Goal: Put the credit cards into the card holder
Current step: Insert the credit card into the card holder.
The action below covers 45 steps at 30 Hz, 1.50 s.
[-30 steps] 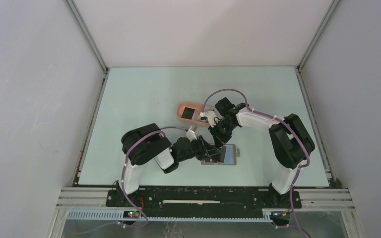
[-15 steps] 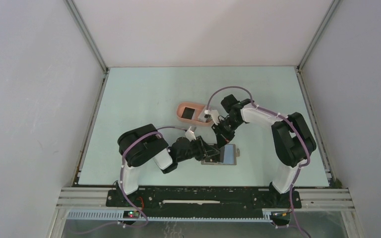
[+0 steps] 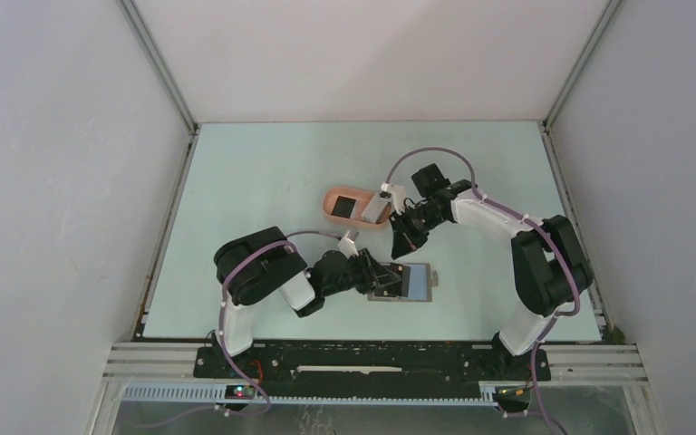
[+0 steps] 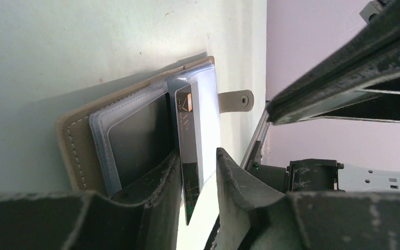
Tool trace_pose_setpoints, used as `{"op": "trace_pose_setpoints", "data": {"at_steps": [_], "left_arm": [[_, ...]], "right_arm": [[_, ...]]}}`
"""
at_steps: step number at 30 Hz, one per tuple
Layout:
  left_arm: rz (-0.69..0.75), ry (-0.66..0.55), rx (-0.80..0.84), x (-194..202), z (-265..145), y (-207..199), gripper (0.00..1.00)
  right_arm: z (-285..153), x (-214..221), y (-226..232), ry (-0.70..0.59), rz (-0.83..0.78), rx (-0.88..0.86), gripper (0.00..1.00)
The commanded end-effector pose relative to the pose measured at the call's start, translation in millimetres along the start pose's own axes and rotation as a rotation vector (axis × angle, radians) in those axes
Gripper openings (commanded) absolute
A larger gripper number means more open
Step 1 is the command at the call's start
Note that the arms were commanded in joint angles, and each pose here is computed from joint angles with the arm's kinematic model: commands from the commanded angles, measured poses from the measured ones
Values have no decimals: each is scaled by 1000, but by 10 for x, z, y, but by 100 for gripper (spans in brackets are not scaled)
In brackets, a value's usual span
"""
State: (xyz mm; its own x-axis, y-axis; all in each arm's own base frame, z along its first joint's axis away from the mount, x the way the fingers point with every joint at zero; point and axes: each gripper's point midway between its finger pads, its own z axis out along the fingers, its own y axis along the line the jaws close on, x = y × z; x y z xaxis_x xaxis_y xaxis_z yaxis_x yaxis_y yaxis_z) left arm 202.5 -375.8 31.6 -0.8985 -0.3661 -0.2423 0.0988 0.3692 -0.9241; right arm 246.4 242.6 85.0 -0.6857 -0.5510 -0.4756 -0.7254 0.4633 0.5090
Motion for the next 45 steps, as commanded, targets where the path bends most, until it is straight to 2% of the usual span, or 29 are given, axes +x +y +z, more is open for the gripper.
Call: {"op": "trace_pose_setpoints", "data": {"at_steps": [1,19,30,45], "left_arm": [[44,-7,12,-27,-33,-65,35],[44,-15,29,-27,-43,-91,36],[49,-20,30,-37,-76,-84,36],[64,-32,31,-57,-146,-104,34]], "right_arm": [[214,-124,-56,-27,91,68,8],[588,205,-166,138,3,190,6],[469,359,-70,235,-120,118,10],[339,428,-91,265,-157,103,10]]}}
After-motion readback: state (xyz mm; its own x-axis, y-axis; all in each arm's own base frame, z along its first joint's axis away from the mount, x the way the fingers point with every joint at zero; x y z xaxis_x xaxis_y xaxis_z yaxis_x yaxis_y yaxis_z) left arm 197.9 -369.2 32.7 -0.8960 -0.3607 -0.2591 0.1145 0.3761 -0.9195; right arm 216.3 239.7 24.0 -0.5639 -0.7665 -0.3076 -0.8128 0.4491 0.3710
